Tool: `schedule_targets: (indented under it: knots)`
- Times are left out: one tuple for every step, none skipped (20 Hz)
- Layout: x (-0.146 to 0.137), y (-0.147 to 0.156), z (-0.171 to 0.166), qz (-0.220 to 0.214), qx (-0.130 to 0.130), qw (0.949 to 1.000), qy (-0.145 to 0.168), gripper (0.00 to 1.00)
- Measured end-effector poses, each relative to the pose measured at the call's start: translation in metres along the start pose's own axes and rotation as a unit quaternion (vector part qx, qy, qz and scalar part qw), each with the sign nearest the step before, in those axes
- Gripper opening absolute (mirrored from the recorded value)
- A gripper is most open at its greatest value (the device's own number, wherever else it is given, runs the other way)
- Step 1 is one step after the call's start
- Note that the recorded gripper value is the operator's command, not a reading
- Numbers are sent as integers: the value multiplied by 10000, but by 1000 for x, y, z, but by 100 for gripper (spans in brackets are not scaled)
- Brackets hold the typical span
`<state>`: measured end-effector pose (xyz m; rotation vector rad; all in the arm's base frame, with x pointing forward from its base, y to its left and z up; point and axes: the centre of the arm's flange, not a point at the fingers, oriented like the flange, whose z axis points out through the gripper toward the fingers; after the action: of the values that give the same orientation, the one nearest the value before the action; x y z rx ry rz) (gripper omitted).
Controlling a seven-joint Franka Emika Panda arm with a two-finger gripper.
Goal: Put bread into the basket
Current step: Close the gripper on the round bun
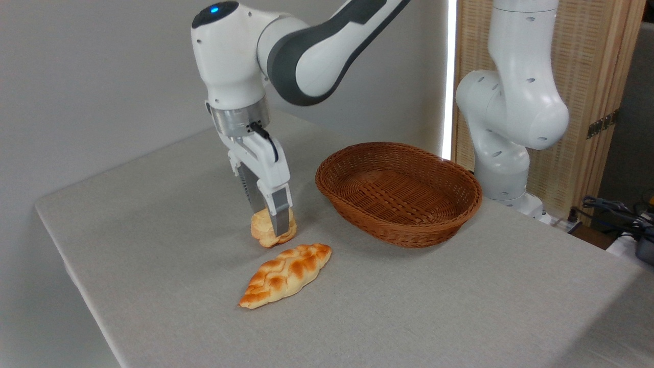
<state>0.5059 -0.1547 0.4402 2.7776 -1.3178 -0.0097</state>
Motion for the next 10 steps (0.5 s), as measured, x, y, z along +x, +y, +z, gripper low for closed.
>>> schedule_targets:
  knots:
    - [2, -1, 3, -11, -3, 10000, 22, 100]
    - [3, -2, 5, -35, -37, 10000, 52, 100]
    - [3, -1, 6, -61, -77, 9999, 79, 100]
    - [4, -1, 6, -77, -102, 9999, 96, 100]
    - [4, -1, 6, -85, -113, 9998, 106, 100]
    - [4, -1, 6, -91, -120, 9998, 113, 100]
    - [4, -1, 6, -94, -122, 9998, 115, 100]
    - [4, -1, 6, -95, -122, 9998, 115, 100]
    - [4, -1, 6, -96, -123, 9998, 116, 100]
    - [4, -1, 6, -96, -123, 9998, 116, 100]
